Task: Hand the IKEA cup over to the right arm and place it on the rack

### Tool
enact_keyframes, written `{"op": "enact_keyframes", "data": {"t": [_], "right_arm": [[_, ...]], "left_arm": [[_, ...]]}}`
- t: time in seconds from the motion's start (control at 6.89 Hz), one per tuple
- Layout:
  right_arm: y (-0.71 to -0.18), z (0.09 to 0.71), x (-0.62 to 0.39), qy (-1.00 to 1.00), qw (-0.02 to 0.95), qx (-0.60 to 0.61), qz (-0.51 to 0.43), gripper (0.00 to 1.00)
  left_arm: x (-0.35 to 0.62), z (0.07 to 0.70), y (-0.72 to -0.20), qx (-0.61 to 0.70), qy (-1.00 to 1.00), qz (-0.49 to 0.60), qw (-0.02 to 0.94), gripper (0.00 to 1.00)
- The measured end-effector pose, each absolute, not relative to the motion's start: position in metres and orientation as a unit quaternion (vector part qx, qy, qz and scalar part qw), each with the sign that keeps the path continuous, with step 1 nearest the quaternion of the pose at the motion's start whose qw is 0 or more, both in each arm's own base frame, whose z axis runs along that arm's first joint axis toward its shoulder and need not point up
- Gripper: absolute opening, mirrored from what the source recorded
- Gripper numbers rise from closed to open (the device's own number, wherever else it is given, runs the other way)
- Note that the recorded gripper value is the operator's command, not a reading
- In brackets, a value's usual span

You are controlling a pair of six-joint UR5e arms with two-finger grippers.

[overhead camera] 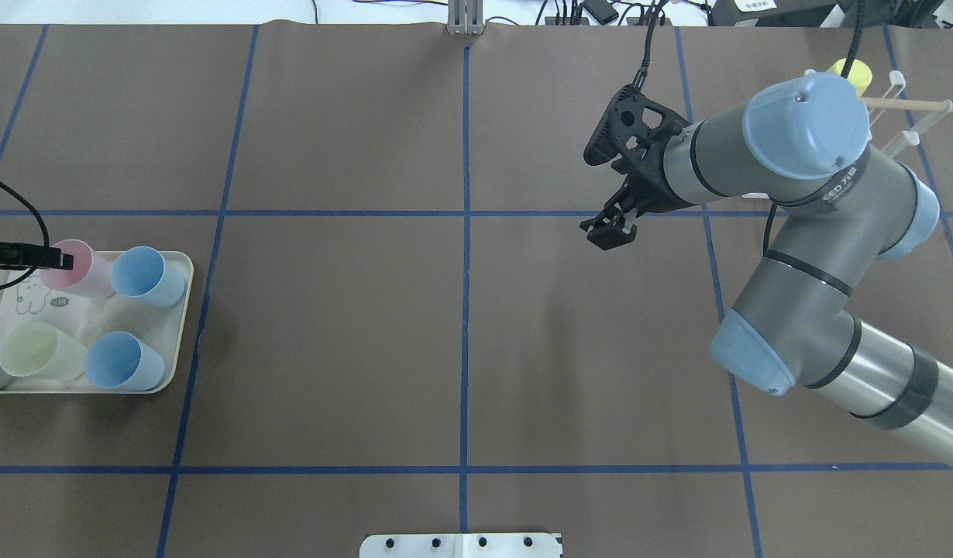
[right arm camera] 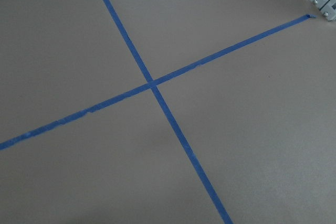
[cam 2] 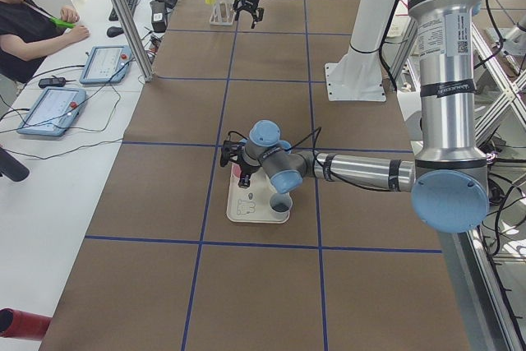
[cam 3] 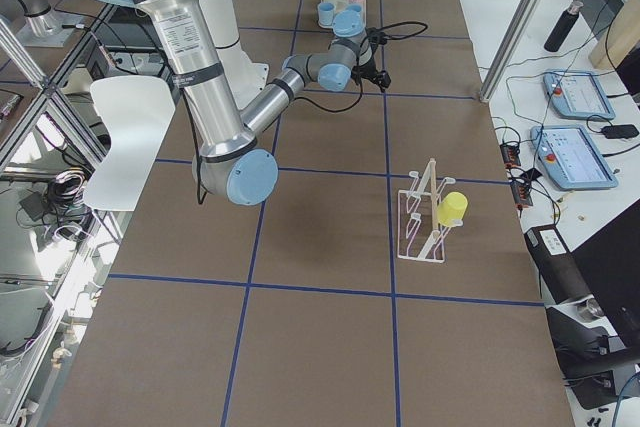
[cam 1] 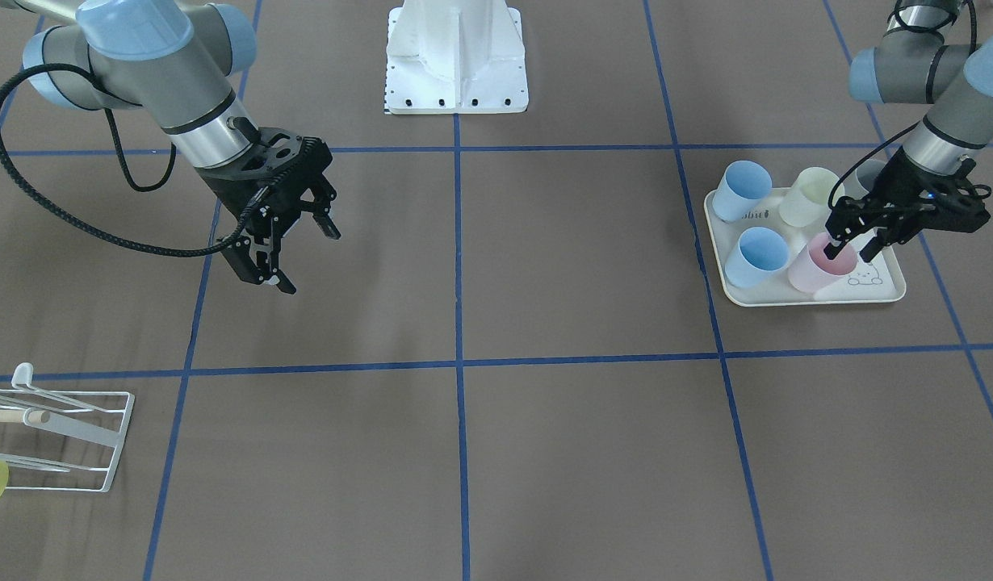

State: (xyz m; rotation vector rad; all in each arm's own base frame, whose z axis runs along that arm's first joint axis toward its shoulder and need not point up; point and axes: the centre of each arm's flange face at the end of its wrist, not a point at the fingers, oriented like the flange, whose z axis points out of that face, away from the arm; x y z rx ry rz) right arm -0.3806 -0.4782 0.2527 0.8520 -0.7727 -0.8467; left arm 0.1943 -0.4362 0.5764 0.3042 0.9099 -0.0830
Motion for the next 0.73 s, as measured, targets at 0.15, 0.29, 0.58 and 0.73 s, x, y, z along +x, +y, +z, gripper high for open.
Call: {"op": "enact_keyframes", "data": {"t": [0.15, 0.29, 0.58, 0.73], "right_arm": [[-0.478, 0.252, -0.381, -0.355, 0.755, 0.391, -0.389, 0.99], [-0.477, 0.253, -0.381, -0.355, 0.755, 0.390, -0.389, 0.99], [-0.476, 0.254, -0.384, -0.355, 0.755, 0.389, -0.391, 0.99], [-0.474, 0.254, -0.386, -0.356, 0.754, 0.388, -0.393, 0.99]], "left_arm": [[0.193, 0.578, -0.435, 0.146, 0.436, -0.041, 0.887, 0.00], [0.192, 0.579, -0.435, 0.147, 0.435, -0.042, 0.888, 0.00], [0.184, 0.580, -0.436, 0.153, 0.430, -0.047, 0.889, 0.00], [0.170, 0.578, -0.436, 0.161, 0.427, -0.053, 0.888, 0.00]]}}
